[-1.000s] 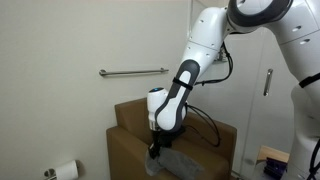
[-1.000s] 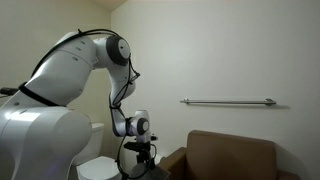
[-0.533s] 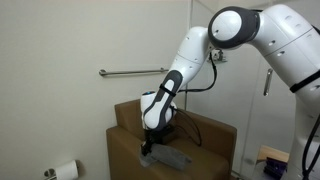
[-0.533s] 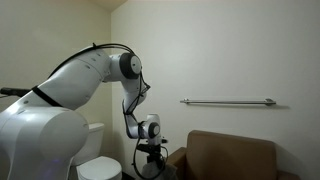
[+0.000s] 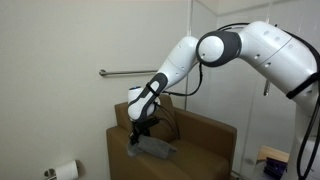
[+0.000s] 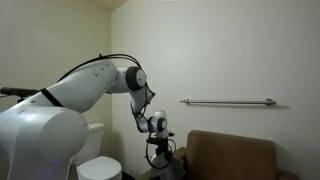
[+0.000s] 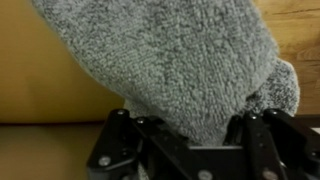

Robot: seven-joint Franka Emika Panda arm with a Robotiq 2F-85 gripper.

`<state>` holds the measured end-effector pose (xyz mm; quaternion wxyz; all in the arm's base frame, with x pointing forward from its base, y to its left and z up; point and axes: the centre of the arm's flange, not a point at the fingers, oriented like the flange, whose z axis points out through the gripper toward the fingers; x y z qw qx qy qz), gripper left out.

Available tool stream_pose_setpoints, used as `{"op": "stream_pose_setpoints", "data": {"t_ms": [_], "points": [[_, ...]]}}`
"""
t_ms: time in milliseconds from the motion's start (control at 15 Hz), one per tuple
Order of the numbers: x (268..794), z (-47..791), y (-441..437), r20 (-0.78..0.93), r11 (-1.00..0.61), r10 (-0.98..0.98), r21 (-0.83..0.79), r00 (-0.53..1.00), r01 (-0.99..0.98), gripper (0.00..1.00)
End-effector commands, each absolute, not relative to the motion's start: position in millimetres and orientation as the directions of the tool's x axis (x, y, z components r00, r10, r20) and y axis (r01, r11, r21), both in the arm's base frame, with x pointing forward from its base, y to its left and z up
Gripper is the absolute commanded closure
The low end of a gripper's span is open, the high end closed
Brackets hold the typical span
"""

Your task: Use the towel to wipe the left armrest of the chair

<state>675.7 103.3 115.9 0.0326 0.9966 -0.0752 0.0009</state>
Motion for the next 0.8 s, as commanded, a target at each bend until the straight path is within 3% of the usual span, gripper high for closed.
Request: {"op": "stream_pose_setpoints", "data": {"t_ms": [0, 133, 200, 267, 733], "points": [[703, 112, 105, -0.014, -0.987, -0.153, 0.04, 0.988, -0.152, 0.96], [702, 112, 106, -0.018, -0.987, -0.155, 0.044, 0.988, -0.154, 0.96], [702, 112, 106, -0.021, -0.987, -0.158, 0.046, 0.987, -0.157, 0.91], [701, 114, 105, -0.025, -0.986, -0.163, 0.043, 0.986, -0.162, 0.7], [701, 145, 105, -0.027, -0.984, -0.172, 0.047, 0.985, -0.17, 0.26]]}}
